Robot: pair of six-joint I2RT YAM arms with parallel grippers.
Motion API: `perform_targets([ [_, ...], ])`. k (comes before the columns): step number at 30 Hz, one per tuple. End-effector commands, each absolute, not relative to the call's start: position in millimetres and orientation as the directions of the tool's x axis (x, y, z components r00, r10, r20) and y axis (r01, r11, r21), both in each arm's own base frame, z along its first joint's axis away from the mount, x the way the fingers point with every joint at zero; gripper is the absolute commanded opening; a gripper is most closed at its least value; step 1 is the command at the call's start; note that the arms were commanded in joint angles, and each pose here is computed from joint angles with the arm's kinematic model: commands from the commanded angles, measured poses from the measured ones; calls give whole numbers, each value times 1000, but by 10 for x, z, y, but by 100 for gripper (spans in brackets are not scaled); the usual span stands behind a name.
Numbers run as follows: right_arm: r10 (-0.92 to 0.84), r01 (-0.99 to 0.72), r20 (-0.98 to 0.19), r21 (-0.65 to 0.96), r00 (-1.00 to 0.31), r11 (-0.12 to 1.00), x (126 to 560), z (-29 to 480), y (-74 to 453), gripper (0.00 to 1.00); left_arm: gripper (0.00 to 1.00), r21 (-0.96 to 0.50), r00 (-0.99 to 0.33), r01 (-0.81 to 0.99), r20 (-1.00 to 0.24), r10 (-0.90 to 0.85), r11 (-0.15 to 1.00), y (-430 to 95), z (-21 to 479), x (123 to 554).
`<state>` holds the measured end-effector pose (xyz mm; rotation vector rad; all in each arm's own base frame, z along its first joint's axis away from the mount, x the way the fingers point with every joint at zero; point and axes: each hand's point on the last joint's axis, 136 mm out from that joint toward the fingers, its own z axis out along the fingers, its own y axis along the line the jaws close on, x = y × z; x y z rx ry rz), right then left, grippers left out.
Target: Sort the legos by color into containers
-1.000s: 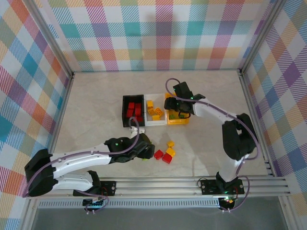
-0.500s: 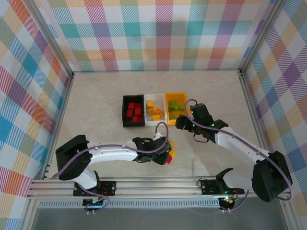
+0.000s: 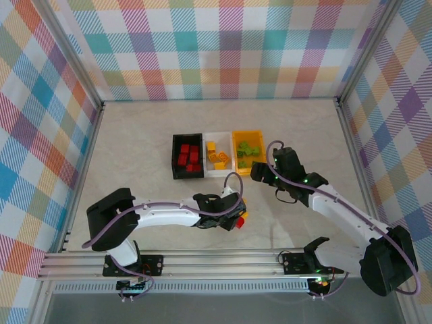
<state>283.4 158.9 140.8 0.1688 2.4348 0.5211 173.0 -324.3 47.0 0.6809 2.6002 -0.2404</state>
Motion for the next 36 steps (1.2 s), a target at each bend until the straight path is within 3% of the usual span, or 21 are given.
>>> perform_targets([
  [1,252,14,-558,396,-791,918,2781,1354,1532,82,48,40,-802,492,-368,471,870,-2989,226,1647],
  [4,256,18,-551,399,-794,917,2772,1332,1532,82,60,30,-799,481,-397,452,876,-2960,336,1652],
  [8,264,22,-554,405,-790,914,2757,1319,1519,82,68,7,-786,484,-437,438,875,-2957,544,1652],
  [18,276,31,-558,407,-783,913,2712,1342,1476,83,70,-10,-795,499,-404,453,866,-3052,297,1611],
  [21,284,34,-562,413,-777,910,2688,1360,1456,83,62,7,-790,507,-398,467,862,-3113,201,1641],
  [26,290,35,-560,421,-776,906,2631,1377,1430,83,37,18,-786,506,-402,469,863,-3139,188,1672],
  [30,289,33,-566,418,-772,908,2593,1395,1396,83,22,4,-785,473,-451,424,881,-3043,431,1700],
  [36,285,30,-559,421,-779,907,2554,1339,1395,83,21,-28,-778,261,-597,194,965,-2476,1138,2224],
])
